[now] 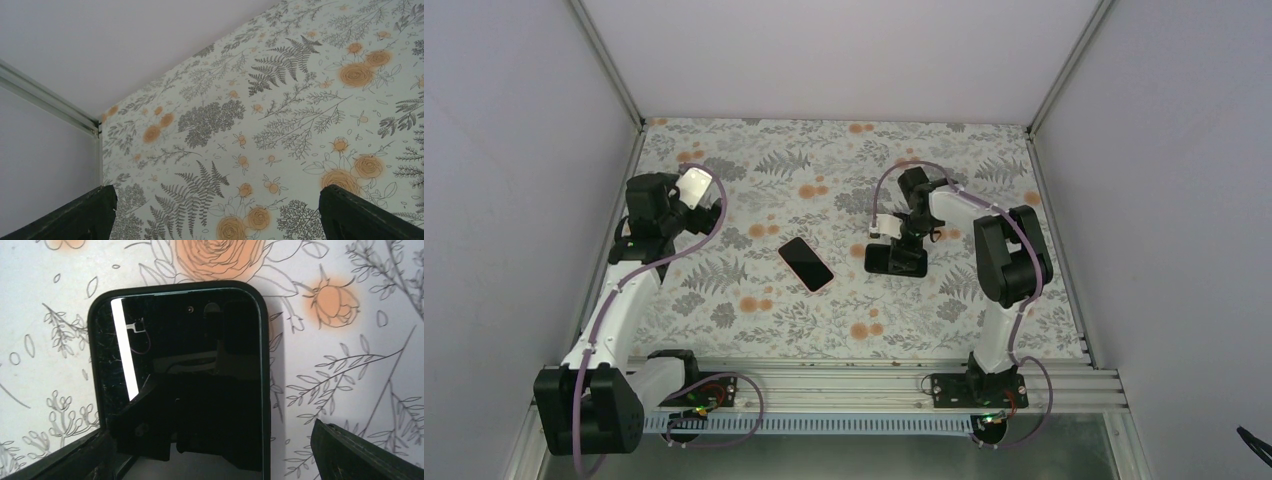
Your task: Take the phone out of the phone case
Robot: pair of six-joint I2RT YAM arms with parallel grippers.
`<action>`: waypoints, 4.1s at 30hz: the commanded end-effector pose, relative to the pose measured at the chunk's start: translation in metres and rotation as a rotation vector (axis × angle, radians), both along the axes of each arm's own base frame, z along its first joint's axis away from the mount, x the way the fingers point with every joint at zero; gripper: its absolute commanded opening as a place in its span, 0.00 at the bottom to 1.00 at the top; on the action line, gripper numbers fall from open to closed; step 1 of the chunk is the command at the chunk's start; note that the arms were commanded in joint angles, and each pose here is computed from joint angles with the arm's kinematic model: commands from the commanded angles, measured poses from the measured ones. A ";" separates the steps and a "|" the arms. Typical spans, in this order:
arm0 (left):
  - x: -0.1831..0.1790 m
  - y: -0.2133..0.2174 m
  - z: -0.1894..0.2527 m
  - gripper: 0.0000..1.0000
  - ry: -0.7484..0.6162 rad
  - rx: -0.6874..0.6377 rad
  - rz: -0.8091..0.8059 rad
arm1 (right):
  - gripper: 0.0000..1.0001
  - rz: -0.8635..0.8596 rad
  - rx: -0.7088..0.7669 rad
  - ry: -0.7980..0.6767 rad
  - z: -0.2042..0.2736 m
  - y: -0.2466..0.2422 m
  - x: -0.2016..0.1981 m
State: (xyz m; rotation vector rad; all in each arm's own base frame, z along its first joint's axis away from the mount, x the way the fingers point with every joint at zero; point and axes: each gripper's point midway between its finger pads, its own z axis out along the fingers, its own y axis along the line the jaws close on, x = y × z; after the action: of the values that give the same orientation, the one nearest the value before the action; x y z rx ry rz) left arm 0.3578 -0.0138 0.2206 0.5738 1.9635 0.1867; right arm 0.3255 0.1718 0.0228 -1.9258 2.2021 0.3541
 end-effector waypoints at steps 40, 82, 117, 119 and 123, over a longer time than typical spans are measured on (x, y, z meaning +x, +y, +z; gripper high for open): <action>-0.036 -0.112 0.005 1.00 0.454 -0.227 -0.565 | 0.60 -0.102 -0.006 -0.201 -0.004 -0.006 0.002; -0.002 -0.188 -0.038 0.47 1.090 -0.827 -0.691 | 0.57 -0.036 0.307 -0.683 0.166 0.209 0.035; -0.058 -0.194 0.061 0.02 0.572 -0.366 -1.039 | 1.00 -0.068 0.545 -0.268 0.207 0.109 0.003; -0.060 -0.195 0.064 0.02 0.566 -0.368 -1.046 | 1.00 -0.089 0.553 -0.284 0.211 0.109 0.009; -0.062 -0.195 0.062 0.02 0.584 -0.376 -1.051 | 1.00 -0.123 0.562 -0.318 0.218 0.103 0.022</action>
State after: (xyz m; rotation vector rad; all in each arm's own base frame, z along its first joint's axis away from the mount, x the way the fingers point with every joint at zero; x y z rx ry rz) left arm 0.3016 -0.2020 0.2704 1.3927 1.9766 -1.0208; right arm 0.3370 0.2762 0.2288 -1.4904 1.7781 0.5171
